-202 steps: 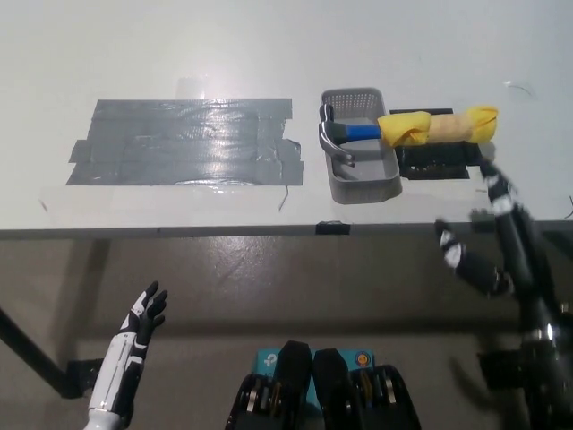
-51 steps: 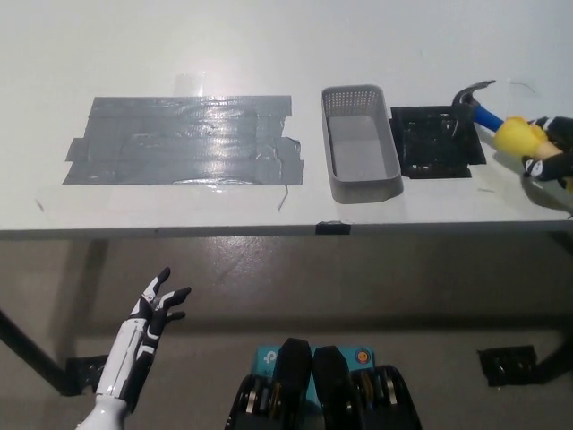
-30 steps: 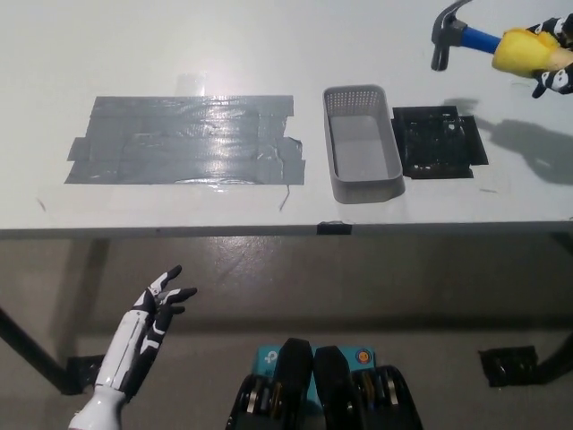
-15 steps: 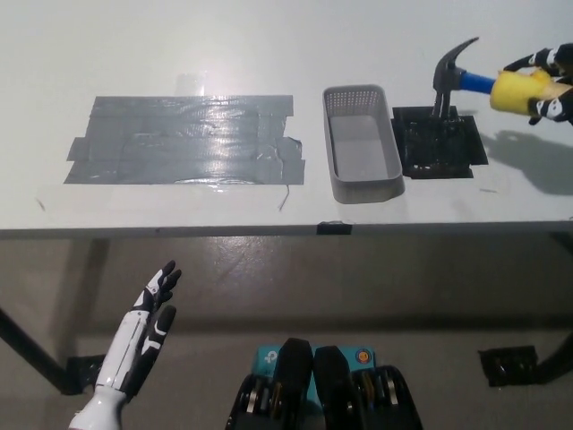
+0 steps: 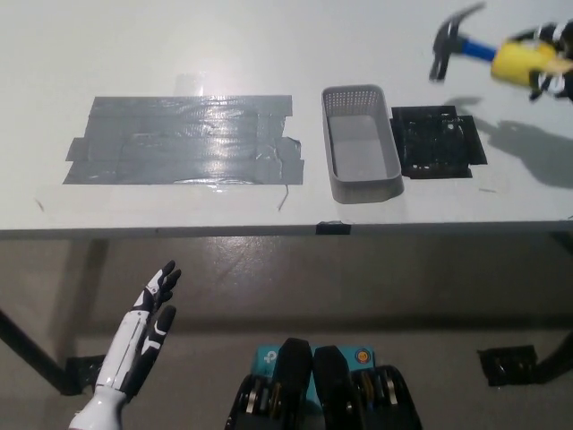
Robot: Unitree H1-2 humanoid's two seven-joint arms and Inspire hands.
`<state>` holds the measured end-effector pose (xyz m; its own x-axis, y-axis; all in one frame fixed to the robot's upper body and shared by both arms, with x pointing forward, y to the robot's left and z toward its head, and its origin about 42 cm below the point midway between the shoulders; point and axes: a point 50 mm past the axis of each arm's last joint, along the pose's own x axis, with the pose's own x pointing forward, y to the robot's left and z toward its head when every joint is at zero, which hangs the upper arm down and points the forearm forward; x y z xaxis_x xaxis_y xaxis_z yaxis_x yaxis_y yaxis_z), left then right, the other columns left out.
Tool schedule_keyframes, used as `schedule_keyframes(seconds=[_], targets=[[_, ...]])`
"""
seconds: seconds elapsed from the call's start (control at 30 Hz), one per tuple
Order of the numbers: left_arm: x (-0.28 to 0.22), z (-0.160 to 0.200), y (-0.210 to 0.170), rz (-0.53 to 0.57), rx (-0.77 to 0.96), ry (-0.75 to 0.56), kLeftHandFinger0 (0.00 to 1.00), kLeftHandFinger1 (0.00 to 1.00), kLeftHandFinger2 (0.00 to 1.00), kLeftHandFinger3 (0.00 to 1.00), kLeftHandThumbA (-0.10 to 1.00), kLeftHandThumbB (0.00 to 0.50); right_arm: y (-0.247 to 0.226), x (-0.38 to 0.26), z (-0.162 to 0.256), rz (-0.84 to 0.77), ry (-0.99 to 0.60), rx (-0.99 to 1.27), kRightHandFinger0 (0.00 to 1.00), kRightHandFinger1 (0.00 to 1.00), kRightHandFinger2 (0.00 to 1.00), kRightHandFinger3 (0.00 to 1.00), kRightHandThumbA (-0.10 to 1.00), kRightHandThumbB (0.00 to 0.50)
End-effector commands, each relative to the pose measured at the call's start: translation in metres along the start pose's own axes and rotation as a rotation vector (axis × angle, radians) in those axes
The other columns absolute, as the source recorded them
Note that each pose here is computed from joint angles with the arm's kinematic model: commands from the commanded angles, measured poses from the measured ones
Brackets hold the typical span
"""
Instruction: The robot picks the hammer with right hand and hits the black area on the desk and places it back.
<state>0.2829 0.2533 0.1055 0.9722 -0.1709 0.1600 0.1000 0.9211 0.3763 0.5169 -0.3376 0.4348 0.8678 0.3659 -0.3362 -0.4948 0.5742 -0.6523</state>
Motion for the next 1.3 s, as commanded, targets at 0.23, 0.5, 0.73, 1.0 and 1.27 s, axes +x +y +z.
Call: schedule_keyframes(seconds=[0.23, 0.5, 0.73, 1.0, 1.27], targets=[[0.001, 0.005, 0.003, -0.007, 0.002, -0.047, 1.0, 1.0, 1.0, 1.0, 1.0, 0.16, -0.044, -0.042, 0.058, -0.262, -0.238, 0.06, 0.14, 0.63, 0.94, 1.0, -0.1, 0.118], [0.002, 0.005, 0.004, -0.007, 0.004, -0.051, 1.0, 1.0, 1.0, 1.0, 1.0, 0.161, -0.007, -0.016, 0.027, -0.211, -0.151, -0.071, 0.07, 0.56, 0.89, 1.0, -0.1, 0.09], [0.002, 0.006, 0.004, -0.007, 0.007, -0.053, 1.0, 1.0, 1.0, 1.0, 1.0, 0.156, 0.072, 0.042, -0.046, -0.071, 0.092, -0.248, 0.18, 0.66, 0.93, 0.93, -0.1, 0.125], [0.002, 0.008, 0.005, -0.005, -0.001, -0.057, 1.0, 1.0, 1.0, 1.0, 1.0, 0.146, 0.116, 0.067, -0.091, 0.02, 0.214, -0.473, 0.18, 0.75, 1.0, 0.98, -0.1, 0.156], [0.0, 0.005, 0.004, -0.004, 0.009, -0.058, 1.0, 1.0, 1.0, 1.0, 1.0, 0.159, 0.089, 0.062, -0.074, -0.031, 0.162, -0.463, 0.11, 0.67, 0.98, 0.95, -0.1, 0.143]])
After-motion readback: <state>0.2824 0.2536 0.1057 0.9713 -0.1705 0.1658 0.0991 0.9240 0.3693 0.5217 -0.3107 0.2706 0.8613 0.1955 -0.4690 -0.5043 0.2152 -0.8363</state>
